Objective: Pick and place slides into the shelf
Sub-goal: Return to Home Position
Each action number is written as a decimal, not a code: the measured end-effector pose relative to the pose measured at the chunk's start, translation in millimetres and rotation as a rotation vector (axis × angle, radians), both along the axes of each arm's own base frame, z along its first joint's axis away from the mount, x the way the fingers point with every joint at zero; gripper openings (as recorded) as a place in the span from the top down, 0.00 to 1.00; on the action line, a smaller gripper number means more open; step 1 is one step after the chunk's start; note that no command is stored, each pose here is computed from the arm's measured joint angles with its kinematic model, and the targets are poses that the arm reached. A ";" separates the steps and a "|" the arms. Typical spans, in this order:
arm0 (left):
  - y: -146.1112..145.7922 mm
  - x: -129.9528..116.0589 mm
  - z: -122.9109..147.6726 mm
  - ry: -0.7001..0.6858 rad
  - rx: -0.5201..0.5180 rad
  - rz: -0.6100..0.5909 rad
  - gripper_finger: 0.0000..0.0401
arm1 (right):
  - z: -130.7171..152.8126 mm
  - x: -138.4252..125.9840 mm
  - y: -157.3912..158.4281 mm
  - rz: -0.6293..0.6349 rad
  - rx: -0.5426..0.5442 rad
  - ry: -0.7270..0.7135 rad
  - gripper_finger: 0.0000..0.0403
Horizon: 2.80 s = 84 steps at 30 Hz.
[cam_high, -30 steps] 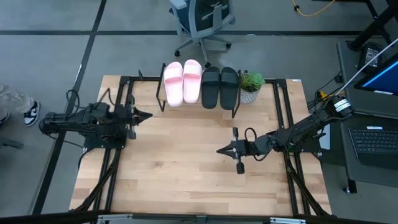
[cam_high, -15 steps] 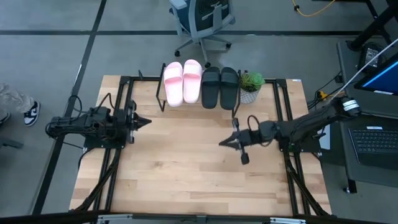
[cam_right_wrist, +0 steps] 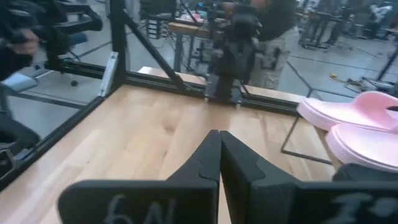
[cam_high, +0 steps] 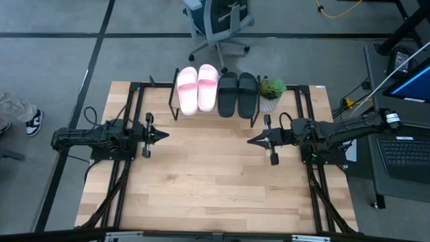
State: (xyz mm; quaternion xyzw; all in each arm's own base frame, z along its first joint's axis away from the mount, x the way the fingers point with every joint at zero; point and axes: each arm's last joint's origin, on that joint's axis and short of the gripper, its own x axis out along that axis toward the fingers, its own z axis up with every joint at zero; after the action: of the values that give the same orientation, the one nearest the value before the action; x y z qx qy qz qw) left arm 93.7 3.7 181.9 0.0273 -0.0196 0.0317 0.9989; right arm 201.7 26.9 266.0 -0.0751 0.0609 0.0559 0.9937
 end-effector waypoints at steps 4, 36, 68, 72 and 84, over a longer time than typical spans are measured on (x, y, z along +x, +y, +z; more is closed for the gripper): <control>2.6 1.9 -5.7 -0.017 -0.018 0.024 1.00 | -12.5 -2.3 -2.3 0.036 0.004 0.012 0.98; 8.2 3.0 -14.7 0.052 0.050 0.059 1.00 | -89.8 -73.8 -45.6 -0.035 0.046 -0.210 0.98; 8.2 3.1 -14.8 0.052 0.051 0.059 1.00 | -89.1 -78.0 -38.6 -0.128 0.142 -0.210 0.98; 8.2 3.1 -14.8 0.052 0.051 0.059 1.00 | -84.5 -86.7 -27.4 -0.051 0.062 -0.256 0.98; 8.2 3.1 -14.8 0.051 0.051 0.059 1.00 | -93.5 -103.6 -23.9 -0.106 0.043 -0.200 0.98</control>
State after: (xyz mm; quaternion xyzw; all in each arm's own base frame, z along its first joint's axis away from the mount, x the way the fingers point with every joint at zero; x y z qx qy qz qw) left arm 96.9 11.8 167.1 0.0539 0.0060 0.0601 0.9967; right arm 98.1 3.0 172.6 -0.0558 -0.0361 -0.0030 0.9978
